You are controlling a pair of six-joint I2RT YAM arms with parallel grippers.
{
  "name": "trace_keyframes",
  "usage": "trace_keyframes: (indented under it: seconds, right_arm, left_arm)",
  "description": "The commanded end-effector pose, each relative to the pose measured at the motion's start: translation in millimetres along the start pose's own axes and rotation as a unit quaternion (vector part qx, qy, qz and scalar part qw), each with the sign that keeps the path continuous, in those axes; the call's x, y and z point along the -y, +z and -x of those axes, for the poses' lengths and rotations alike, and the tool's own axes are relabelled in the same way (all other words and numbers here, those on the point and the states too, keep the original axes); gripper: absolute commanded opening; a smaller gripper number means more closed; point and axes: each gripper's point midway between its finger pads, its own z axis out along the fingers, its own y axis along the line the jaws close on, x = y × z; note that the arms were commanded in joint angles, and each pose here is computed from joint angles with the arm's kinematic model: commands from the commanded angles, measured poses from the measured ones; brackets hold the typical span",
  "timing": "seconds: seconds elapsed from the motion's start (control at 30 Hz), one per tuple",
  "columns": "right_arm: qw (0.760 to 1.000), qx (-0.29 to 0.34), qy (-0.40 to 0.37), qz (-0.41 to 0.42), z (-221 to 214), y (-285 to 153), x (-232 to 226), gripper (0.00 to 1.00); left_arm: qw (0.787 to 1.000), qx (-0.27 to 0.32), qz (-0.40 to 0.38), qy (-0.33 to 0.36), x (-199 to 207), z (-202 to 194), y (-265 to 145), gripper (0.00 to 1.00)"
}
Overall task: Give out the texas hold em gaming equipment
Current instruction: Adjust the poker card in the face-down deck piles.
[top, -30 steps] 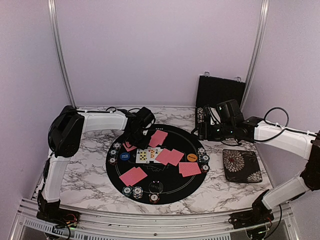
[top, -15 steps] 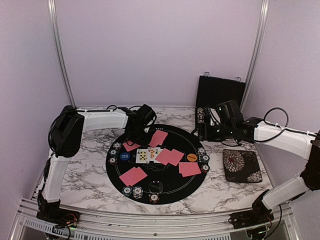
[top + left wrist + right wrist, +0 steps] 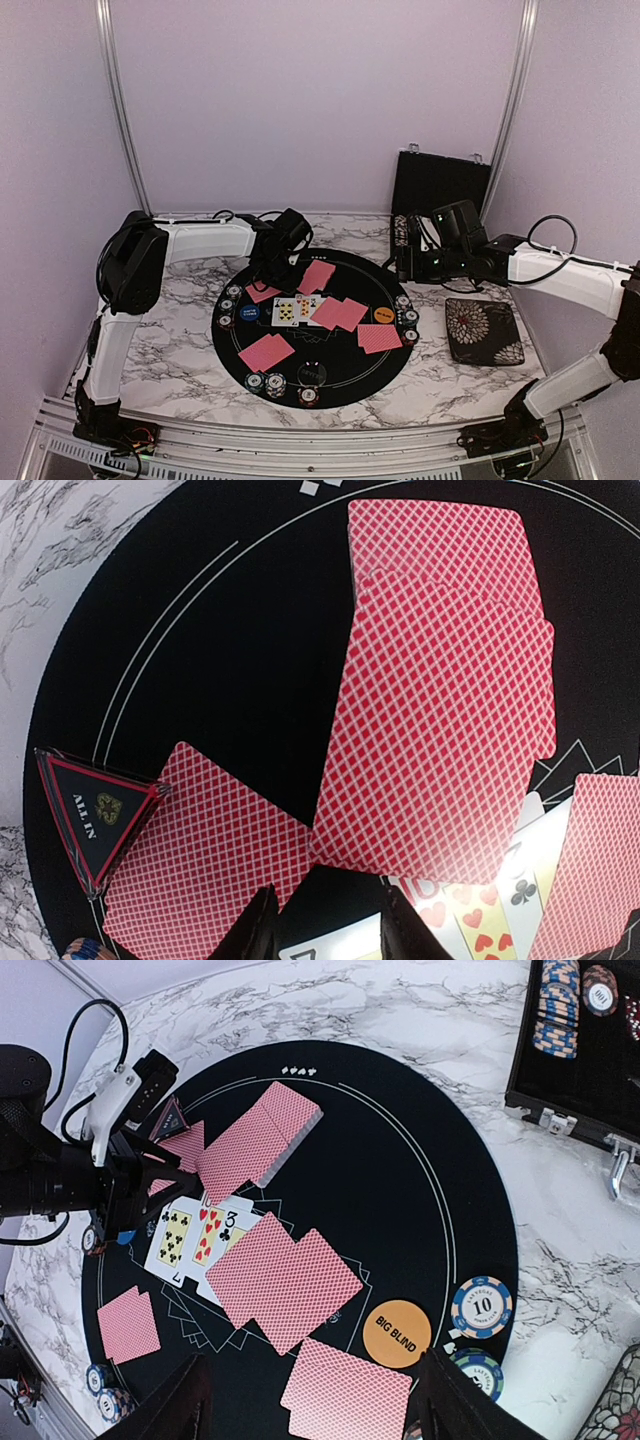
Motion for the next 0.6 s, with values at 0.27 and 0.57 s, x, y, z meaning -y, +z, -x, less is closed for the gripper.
trace_keyframes:
  seconds: [0.27,0.57]
  right_arm:
    - [1.0,0.005,0.002,0.013,1,0,-8,0.68]
    - [1.0,0.005,0.002,0.014,2,1,-9,0.68]
  left_arm:
    - [1.0,-0.011,0.007,0.005,-4,-9,8,0.36]
    - [1.0,-0.017,0.004,0.007,-2,-12,17,0.36]
